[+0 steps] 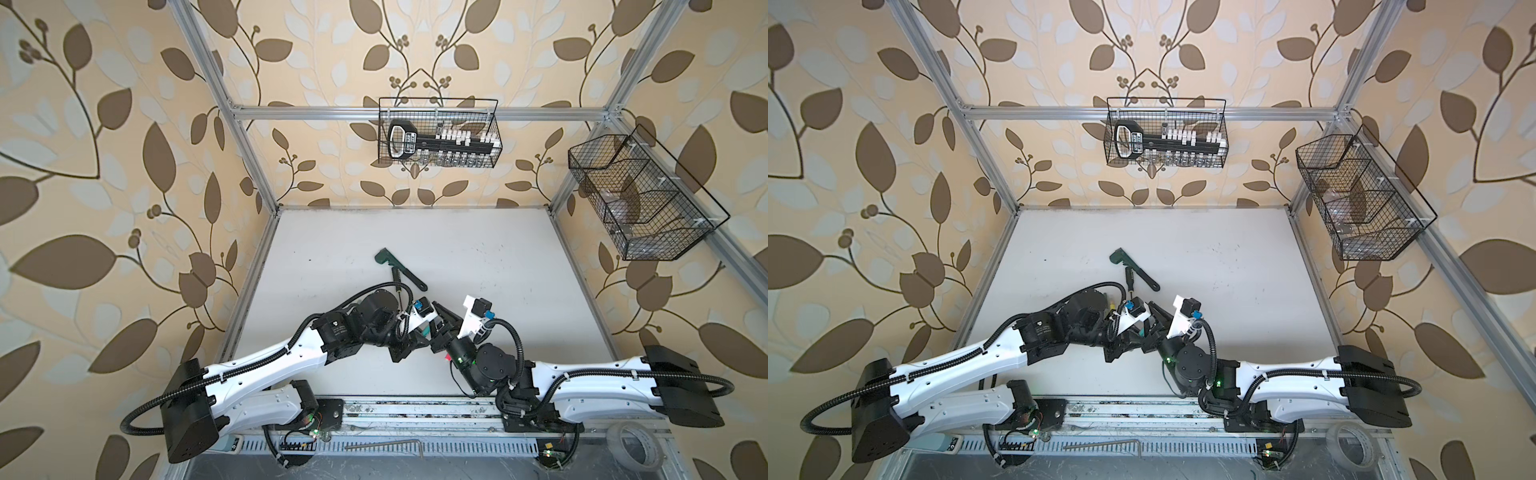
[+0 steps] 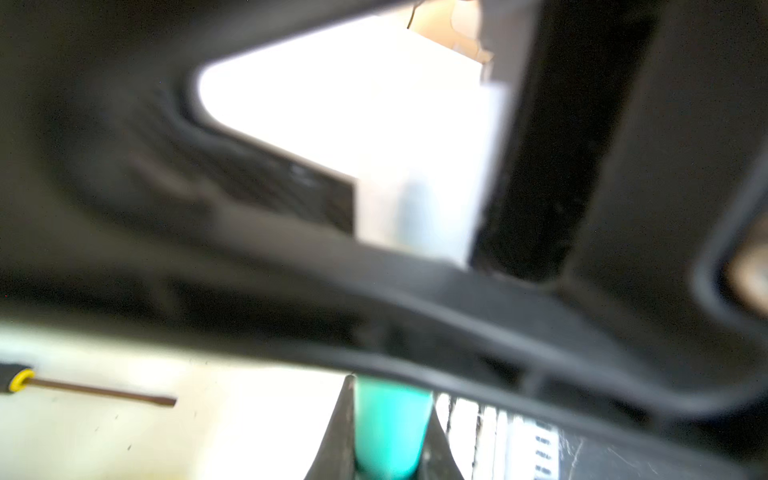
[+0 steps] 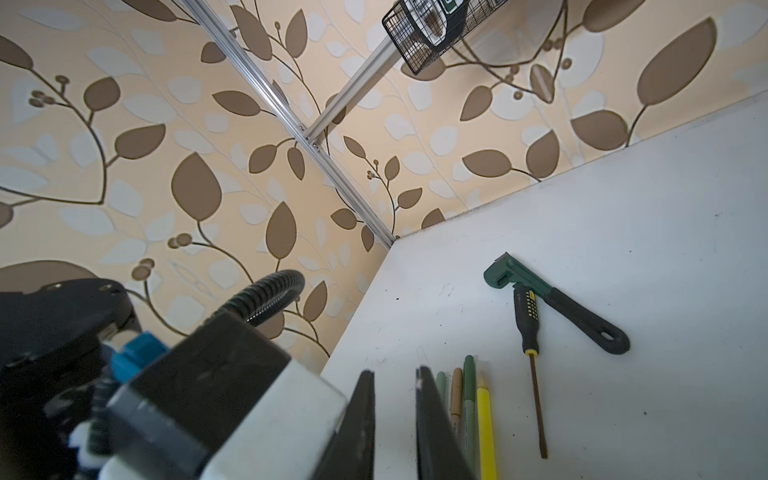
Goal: Insert the pens into the pen caps
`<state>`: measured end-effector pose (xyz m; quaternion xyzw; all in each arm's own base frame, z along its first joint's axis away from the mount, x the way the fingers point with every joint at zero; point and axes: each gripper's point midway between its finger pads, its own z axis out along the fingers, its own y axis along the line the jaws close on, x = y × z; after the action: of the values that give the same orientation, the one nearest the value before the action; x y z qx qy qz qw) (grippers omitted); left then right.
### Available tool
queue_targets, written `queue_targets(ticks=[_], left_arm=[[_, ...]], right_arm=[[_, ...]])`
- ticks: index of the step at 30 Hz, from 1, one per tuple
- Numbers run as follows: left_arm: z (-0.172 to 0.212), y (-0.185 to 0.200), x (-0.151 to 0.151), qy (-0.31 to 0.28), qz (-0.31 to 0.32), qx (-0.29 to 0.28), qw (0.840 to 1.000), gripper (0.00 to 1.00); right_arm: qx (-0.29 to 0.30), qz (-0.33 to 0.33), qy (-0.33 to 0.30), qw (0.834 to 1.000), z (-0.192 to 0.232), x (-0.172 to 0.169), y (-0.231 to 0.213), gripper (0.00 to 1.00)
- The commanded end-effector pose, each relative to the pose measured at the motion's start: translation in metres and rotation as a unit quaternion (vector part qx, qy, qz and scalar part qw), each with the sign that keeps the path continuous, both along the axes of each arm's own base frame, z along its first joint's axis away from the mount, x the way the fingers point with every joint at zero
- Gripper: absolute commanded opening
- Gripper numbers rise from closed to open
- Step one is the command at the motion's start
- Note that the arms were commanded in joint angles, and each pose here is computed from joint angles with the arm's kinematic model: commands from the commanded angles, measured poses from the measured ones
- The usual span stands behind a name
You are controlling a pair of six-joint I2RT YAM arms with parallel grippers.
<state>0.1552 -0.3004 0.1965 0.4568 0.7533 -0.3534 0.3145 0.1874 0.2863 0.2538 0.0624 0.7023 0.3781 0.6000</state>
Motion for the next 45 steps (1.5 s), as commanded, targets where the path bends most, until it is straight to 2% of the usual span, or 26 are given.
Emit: queue_targets(ticks=[1, 3, 9, 13, 17, 21, 24, 26, 28, 32, 35, 36, 38, 39, 42, 45], left_arm=[[0.289, 0.076, 0.120, -0.240, 0.286, -0.397, 0.839, 0.00], [0.295, 0.080, 0.119, -0.244, 0.283, -0.401, 0.836, 0.00], [0.273, 0.065, 0.111, -0.255, 0.241, -0.370, 0.860, 0.00], [0.235, 0.063, 0.109, -0.251, 0.242, -0.330, 0.877, 0.00], [0.183, 0.074, 0.108, -0.212, 0.275, -0.295, 0.890, 0.00], [0.113, 0.086, 0.110, -0.151, 0.321, -0.249, 0.901, 0.00], [0.058, 0.094, 0.109, -0.099, 0.351, -0.227, 0.903, 0.00], [0.028, 0.100, 0.106, -0.059, 0.374, -0.226, 0.897, 0.00], [0.006, 0.108, 0.105, -0.019, 0.406, -0.227, 0.885, 0.00], [-0.027, 0.126, 0.103, 0.071, 0.482, -0.207, 0.848, 0.00], [-0.044, 0.141, 0.100, 0.116, 0.532, -0.180, 0.819, 0.00], [-0.050, 0.147, 0.099, 0.127, 0.551, -0.180, 0.805, 0.00], [-0.064, 0.170, 0.095, 0.163, 0.618, -0.194, 0.744, 0.00], [-0.066, 0.172, 0.093, 0.172, 0.623, -0.197, 0.737, 0.00], [-0.066, 0.174, 0.088, 0.178, 0.624, -0.175, 0.740, 0.00], [-0.064, 0.158, 0.087, 0.193, 0.593, -0.187, 0.759, 0.00]], right_arm=[[-0.161, 0.254, 0.041, 0.953, -0.090, -0.096, 0.060, 0.00], [-0.147, 0.264, 0.039, 0.952, -0.089, -0.098, 0.060, 0.00], [-0.119, 0.278, 0.030, 0.953, -0.071, -0.101, 0.066, 0.00], [-0.116, 0.246, 0.048, 0.961, -0.051, -0.080, 0.061, 0.00], [-0.135, 0.186, 0.085, 0.970, -0.039, -0.054, 0.040, 0.01], [-0.157, 0.122, 0.123, 0.972, -0.027, -0.024, 0.004, 0.28], [-0.169, 0.086, 0.132, 0.973, -0.011, -0.004, -0.026, 0.41], [-0.176, 0.054, 0.125, 0.975, 0.009, 0.012, -0.050, 0.49], [-0.179, 0.023, 0.112, 0.977, 0.030, 0.028, -0.072, 0.54], [-0.147, -0.055, 0.094, 0.983, 0.057, 0.068, -0.121, 0.61], [-0.126, -0.080, 0.081, 0.985, 0.058, 0.093, -0.143, 0.60], [-0.129, -0.103, 0.081, 0.983, 0.052, 0.099, -0.154, 0.59], [-0.154, -0.159, 0.081, 0.972, 0.028, 0.111, -0.177, 0.60], [-0.155, -0.175, 0.088, 0.968, 0.018, 0.115, -0.186, 0.62], [-0.150, -0.182, 0.139, 0.962, -0.014, 0.122, -0.203, 0.59], [-0.131, -0.187, 0.154, 0.961, -0.029, 0.126, -0.214, 0.60]])
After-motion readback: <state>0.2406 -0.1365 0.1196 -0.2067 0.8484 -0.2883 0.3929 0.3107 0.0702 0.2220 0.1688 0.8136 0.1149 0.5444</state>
